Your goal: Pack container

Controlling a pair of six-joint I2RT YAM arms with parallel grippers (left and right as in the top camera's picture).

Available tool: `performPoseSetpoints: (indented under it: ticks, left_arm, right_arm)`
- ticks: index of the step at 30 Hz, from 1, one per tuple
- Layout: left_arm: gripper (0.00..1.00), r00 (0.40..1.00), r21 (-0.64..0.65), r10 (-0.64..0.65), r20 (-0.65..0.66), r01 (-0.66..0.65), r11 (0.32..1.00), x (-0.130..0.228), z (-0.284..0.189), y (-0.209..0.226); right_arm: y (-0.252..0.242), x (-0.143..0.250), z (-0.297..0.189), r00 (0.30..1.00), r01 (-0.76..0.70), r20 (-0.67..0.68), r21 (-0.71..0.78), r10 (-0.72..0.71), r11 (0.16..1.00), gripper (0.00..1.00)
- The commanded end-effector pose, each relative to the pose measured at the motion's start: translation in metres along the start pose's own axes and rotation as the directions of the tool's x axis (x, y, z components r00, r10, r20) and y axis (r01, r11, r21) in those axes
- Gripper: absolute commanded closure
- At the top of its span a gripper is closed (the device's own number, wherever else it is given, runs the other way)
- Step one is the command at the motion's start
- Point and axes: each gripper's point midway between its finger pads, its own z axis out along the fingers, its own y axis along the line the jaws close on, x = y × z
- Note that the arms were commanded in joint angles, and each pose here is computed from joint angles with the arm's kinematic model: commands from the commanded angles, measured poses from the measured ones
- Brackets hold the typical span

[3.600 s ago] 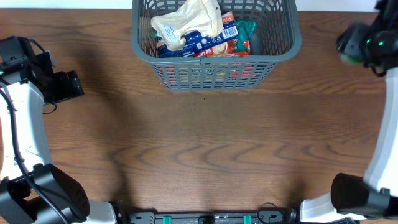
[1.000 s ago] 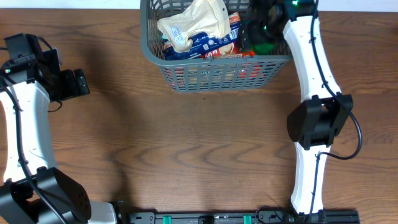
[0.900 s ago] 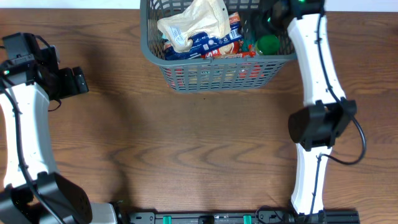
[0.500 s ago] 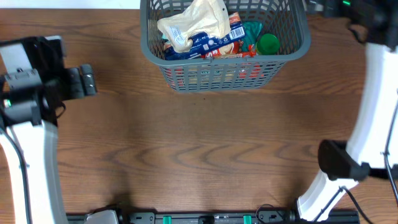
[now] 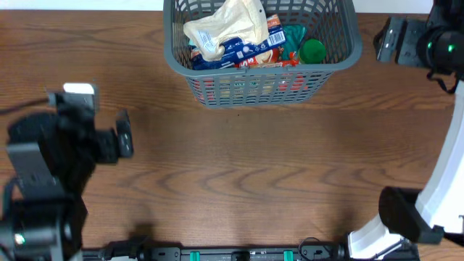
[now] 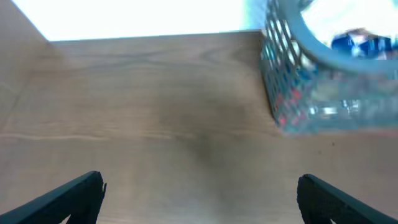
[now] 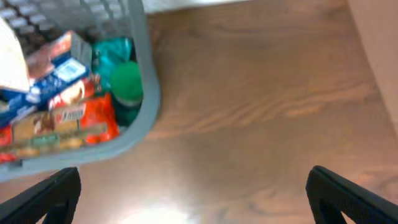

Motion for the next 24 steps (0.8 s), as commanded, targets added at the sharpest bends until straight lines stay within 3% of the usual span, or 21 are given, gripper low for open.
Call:
performPoseSetpoints:
  ticks: [1, 6, 14, 24]
  left_arm:
    - [0.01, 0.999, 0.024, 0.052, 0.008, -0.052, 0.998, 0.023, 0.003, -0.010]
    - [0.01, 0.997, 0.049, 0.070, 0.038, -0.072, 0.996, 0.053, 0.000, -0.020]
    - [0.01, 0.994, 0.100, 0.103, 0.044, -0.107, 0.989, 0.083, -0.001, -0.035]
    - [0.01, 0.994, 0.106, 0.106, 0.005, -0.105, 0.989, 0.094, 0.002, -0.035]
  right_arm:
    - [0.009, 0.026, -0.014, 0.999, -0.016, -0.031, 0.002, 0.016, 1.000, 0.01]
    - [0.014, 0.078, -0.016, 0.996, 0.006, -0.093, 0.057, 0.000, 0.998, 0.02]
    - [0.034, 0.163, 0.007, 0.998, 0.049, -0.029, -0.030, -0.050, 0.998, 0.01]
    - [0.022, 0.249, 0.054, 0.997, 0.070, -0.040, -0.050, -0.072, 0.996, 0.01]
